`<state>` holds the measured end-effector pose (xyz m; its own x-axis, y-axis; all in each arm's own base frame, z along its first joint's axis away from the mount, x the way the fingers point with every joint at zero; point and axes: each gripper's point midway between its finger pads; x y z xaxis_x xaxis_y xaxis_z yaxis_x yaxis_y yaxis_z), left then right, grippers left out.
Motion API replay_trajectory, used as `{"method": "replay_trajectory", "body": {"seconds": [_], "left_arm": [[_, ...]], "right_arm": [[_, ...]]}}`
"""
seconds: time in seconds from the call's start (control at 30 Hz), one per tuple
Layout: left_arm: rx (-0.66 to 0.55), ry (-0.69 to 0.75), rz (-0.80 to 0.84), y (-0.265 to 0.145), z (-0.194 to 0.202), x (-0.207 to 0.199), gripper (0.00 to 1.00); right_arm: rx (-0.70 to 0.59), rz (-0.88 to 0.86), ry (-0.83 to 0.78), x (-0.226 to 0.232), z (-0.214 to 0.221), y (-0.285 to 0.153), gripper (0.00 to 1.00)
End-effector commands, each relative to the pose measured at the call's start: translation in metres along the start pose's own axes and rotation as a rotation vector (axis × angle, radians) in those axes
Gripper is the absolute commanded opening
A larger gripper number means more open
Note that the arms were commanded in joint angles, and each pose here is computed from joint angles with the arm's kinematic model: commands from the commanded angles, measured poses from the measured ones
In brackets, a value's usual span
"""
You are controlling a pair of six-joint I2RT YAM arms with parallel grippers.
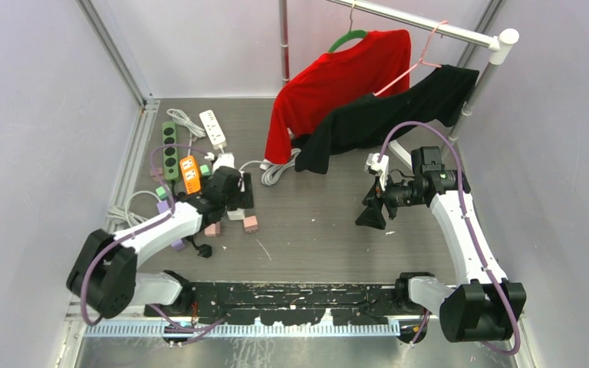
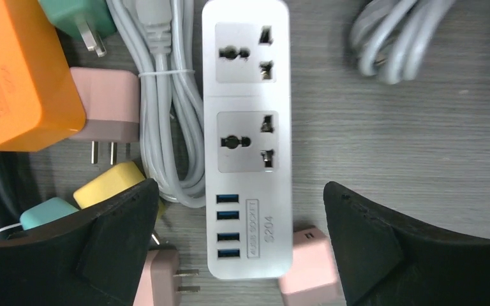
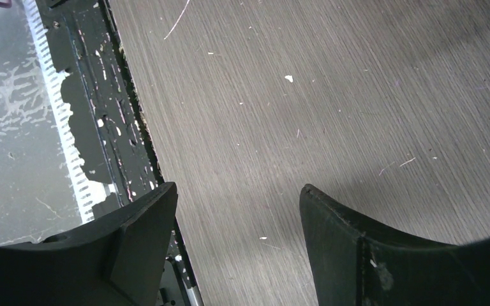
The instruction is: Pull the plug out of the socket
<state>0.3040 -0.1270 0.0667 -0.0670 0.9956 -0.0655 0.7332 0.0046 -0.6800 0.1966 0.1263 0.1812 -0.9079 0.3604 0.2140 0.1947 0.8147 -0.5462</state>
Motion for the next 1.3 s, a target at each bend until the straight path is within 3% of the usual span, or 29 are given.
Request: {"method": "replay_trajectory", "body": {"seconds": [0.0, 0.2, 0.37, 0.53, 0.67, 0.77, 1.0, 1.27], "left_arm": [[-0.115, -0.064, 0.130, -0.038, -0.039, -0.014, 1.00], [-0.271, -0.041, 0.521, -0.120, -0.070, -0.052, 1.00], [-0.434, -0.012, 0.791, -0.207, -0.097, -0.066, 0.99], [-0.530, -0.042, 0.809, -0.266, -0.128, -0.051, 0.99], [-0.545, -0.084, 0.852, -0.301, -0.154, -0.054, 0.99], [-0.531, -0.064, 0.862, -0.323, -0.174, -0.058, 0.99], [-0.535, 0.025, 0.789, -0.370, -0.210, -0.043, 1.00], [-0.622, 0.020, 0.771, -0.415, -0.217, -0.017, 1.00]], "right_arm": [[-0.029, -0.014, -0.019, 0.002, -0.006, -0.001, 0.76], [-0.035, 0.010, -0.007, 0.001, -0.015, -0.006, 0.77], [-0.056, 0.137, -0.005, -0.008, -0.042, -0.029, 0.87], [-0.089, 0.346, 0.022, -0.009, -0.082, -0.072, 1.00], [-0.187, 0.623, 0.154, -0.019, -0.120, -0.120, 1.00], [-0.274, 0.723, 0.201, -0.010, -0.149, -0.151, 1.00], [-0.440, 0.674, 0.127, 0.048, -0.217, -0.194, 1.00], [-0.607, 0.684, 0.174, 0.071, -0.255, -0.222, 1.00]]}}
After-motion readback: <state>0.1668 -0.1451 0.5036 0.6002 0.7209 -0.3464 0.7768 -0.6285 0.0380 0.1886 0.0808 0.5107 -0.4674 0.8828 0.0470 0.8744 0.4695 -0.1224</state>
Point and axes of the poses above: each gripper's point midway between its finger pads, its own y axis out along the fingers, its own x axis along the line the jaws close on, z = x × y, and after that the axes turned 1 degree about -y, right-handed
